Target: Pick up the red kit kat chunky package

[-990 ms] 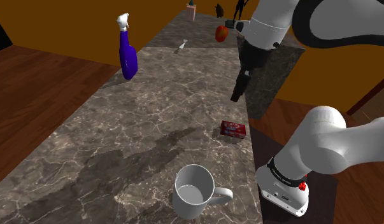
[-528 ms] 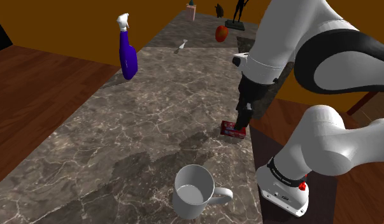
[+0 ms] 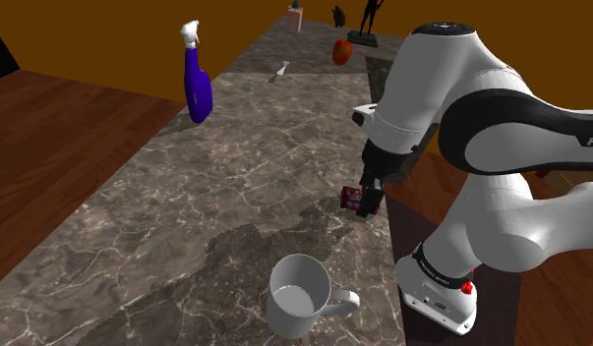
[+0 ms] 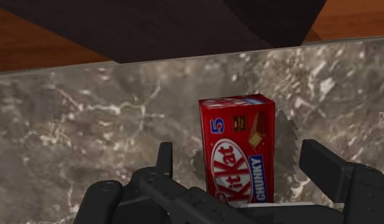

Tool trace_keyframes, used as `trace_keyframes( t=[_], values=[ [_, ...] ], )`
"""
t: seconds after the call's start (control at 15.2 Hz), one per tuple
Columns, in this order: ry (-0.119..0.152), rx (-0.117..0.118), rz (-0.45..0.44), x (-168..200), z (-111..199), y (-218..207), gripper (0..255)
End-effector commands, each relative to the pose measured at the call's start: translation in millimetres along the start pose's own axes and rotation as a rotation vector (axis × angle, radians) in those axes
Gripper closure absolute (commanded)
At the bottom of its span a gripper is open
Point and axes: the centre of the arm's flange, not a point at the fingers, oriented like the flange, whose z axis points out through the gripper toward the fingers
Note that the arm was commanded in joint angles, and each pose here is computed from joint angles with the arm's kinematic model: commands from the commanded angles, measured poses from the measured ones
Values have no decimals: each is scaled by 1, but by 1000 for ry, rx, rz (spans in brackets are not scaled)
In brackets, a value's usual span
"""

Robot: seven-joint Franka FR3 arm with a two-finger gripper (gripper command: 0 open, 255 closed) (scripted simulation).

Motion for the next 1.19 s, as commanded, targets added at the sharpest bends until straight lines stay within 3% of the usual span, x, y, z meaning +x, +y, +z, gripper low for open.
trace_keyframes(
  t=[0.0,0.07,0.66,1.12],
  values=[
    [0,0,0,1,3,0,0],
    [0,0,0,1,4,0,255],
    [0,0,0,1,3,0,255],
    [0,0,0,1,-33,0,255]
  ],
)
